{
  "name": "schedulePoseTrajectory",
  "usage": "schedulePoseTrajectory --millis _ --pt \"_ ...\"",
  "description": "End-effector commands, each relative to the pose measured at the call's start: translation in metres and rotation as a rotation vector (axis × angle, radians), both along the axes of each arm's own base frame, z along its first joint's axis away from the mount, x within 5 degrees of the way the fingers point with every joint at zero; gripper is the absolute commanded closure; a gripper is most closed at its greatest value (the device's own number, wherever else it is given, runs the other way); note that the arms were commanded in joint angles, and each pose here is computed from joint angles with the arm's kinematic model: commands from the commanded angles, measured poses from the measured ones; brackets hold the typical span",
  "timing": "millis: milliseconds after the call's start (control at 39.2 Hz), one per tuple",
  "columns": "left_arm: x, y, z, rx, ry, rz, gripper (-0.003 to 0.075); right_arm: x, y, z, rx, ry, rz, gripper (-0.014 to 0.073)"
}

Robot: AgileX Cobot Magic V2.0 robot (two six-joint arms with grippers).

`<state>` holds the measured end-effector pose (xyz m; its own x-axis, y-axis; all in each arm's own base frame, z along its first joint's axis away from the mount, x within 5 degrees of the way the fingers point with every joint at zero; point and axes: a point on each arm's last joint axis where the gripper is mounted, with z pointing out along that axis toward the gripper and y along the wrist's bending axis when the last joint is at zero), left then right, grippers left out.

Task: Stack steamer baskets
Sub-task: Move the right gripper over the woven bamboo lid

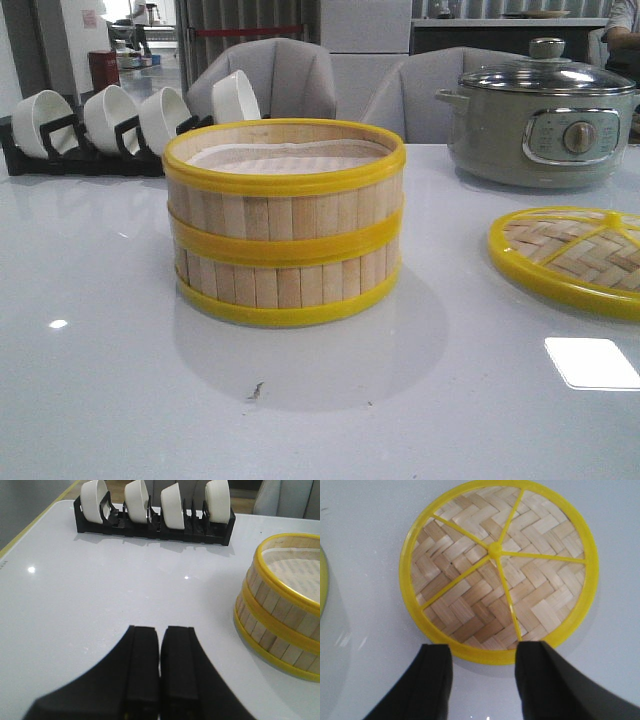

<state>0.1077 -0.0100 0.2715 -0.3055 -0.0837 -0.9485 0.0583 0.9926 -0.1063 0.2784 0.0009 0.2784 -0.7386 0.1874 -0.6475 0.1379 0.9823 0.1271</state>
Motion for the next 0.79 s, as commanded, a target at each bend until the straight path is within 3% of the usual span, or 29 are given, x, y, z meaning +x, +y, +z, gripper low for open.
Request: schedulePoseTrajectory --millis 0,357,587,765 --pt "0.003 0.0 0.018 -0.023 -0.116 0.003 0.0636 0.017 -0.001 0.017 -0.011 -0.084 0.003 0.018" --pt "0.003 0.0 0.018 -0.023 -0.116 0.003 0.0636 0.082 -0.002 -0.014 -0.027 0.036 0.01 0.018" --pt "0.003 0.0 0.018 -0.023 -0.116 0.003 0.0636 0.122 -0.008 -0.023 -0.12 0.126 0.035 0.018" --pt "0.003 0.0 0.018 -0.023 -0.116 0.003 0.0636 0.139 -0.009 -0.032 -0.128 0.179 0.032 0.018"
